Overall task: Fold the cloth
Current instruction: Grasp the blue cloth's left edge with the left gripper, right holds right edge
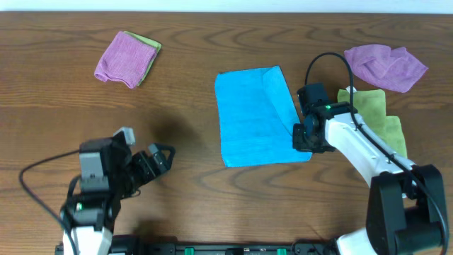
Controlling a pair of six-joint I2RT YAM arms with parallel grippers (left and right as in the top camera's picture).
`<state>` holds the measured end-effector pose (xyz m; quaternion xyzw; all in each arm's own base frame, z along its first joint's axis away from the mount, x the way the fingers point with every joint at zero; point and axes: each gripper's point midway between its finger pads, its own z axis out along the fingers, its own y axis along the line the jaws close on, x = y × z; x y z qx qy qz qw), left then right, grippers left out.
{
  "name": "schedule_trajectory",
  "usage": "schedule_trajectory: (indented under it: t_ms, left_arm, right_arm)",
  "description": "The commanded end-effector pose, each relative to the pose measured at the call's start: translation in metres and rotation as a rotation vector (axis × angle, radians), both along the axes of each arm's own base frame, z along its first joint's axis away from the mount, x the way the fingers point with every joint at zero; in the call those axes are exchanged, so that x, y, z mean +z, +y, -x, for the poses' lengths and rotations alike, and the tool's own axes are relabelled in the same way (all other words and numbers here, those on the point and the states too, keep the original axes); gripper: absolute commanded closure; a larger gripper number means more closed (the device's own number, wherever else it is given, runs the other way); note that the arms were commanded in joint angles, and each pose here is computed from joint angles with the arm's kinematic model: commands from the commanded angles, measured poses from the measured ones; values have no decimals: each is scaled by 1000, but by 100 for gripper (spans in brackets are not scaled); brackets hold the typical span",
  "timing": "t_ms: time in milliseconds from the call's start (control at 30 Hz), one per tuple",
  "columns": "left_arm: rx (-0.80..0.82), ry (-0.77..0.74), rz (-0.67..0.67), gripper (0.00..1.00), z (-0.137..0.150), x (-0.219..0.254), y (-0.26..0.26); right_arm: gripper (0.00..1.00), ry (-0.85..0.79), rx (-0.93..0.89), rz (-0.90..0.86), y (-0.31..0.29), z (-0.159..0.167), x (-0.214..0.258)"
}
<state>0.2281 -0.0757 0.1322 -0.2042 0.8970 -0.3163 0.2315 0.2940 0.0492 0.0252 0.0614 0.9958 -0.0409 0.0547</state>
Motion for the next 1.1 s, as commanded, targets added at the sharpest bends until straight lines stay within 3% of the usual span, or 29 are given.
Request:
schedule_trajectory:
  t_ms: [0, 133, 267, 467, 900, 1067]
  left_arm:
    - [-113, -3, 77, 5, -8, 17, -22]
    - [-210, 26, 76, 5, -15, 15, -43]
    - [-308, 46, 75, 5, -17, 6, -69]
    - [-350, 68, 74, 5, -20, -5, -83]
    - [-151, 338, 165, 5, -35, -53, -87]
    - [-200, 375, 239, 5, -39, -64, -109]
  right_arm:
    - [83, 8, -12, 20, -8, 1, -3]
    - [72, 19, -12, 22, -9, 5, -6]
    - [69, 44, -11, 28, -11, 15, -15]
    - [99, 56, -11, 30, -12, 21, -20]
    - [99, 56, -11, 27, -11, 21, -19]
    - [99, 56, -11, 27, -11, 21, -19]
